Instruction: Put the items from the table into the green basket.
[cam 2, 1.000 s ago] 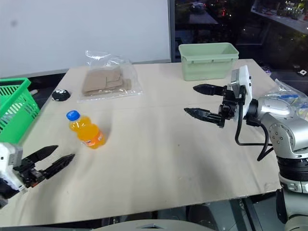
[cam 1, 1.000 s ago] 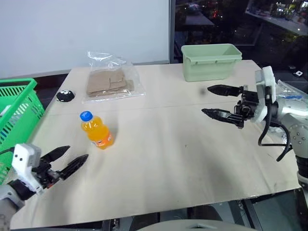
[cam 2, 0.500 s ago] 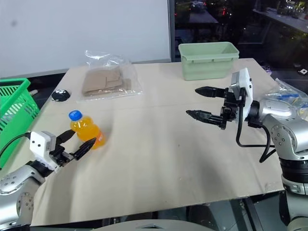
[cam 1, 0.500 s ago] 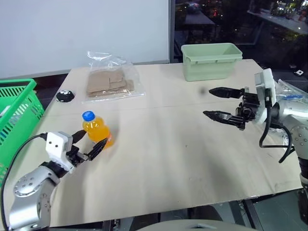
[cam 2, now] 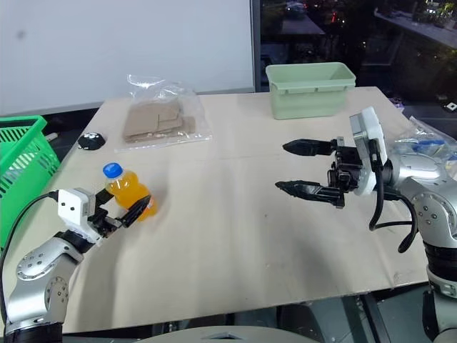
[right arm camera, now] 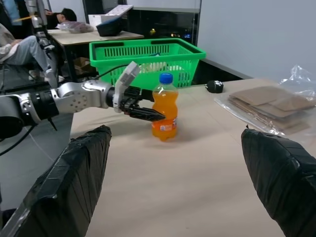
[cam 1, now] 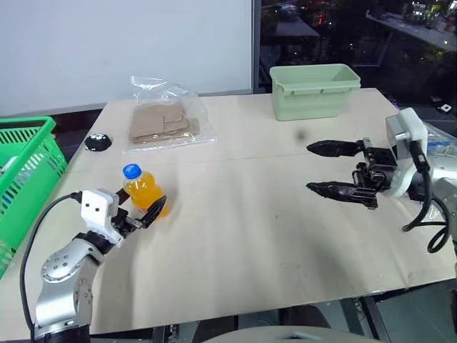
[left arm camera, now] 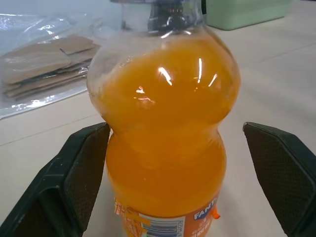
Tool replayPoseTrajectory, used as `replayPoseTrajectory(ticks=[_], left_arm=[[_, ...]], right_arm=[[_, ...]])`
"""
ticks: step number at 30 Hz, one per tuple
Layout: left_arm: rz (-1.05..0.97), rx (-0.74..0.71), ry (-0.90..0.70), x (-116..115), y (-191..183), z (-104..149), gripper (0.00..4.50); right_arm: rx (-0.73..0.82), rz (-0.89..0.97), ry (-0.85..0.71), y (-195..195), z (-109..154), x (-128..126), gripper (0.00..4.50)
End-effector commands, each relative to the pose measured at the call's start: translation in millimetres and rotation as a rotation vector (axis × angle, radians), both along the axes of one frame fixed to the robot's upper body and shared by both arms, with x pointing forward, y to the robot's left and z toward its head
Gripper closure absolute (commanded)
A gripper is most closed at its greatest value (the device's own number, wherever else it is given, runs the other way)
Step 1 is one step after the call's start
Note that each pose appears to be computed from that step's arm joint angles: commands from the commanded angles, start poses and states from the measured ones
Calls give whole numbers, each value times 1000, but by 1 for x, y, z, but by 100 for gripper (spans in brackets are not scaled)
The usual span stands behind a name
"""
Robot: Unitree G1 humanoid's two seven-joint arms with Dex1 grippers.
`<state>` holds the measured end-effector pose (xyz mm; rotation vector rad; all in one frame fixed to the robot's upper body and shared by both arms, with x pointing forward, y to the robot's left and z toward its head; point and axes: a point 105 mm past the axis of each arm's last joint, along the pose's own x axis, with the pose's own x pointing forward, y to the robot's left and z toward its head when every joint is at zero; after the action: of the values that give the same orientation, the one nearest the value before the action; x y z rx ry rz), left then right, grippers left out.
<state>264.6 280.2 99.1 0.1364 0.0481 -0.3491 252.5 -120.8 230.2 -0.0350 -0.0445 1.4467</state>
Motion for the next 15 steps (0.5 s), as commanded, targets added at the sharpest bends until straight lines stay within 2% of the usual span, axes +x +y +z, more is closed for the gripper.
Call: replayPoseTrajectory(ticks=[1, 10, 11, 13, 15], left_arm=[[0, 16, -29, 6, -3, 5, 7], [24, 11, -16, 11, -1, 0, 7], [32, 11, -20, 12, 0, 1, 58], [54, 15, -25, 15, 3, 1, 134], [65, 17, -33, 18, 5, 3, 153]], right_arm=[[6, 12, -44, -2, 11, -5, 0], [-2, 6, -50, -3, 10, -3, 0], [-2, 6, -50, -3, 10, -3, 0], [-2, 4, -52, -3, 10, -2, 0], [-1, 3, -55, -3, 10, -1, 0]])
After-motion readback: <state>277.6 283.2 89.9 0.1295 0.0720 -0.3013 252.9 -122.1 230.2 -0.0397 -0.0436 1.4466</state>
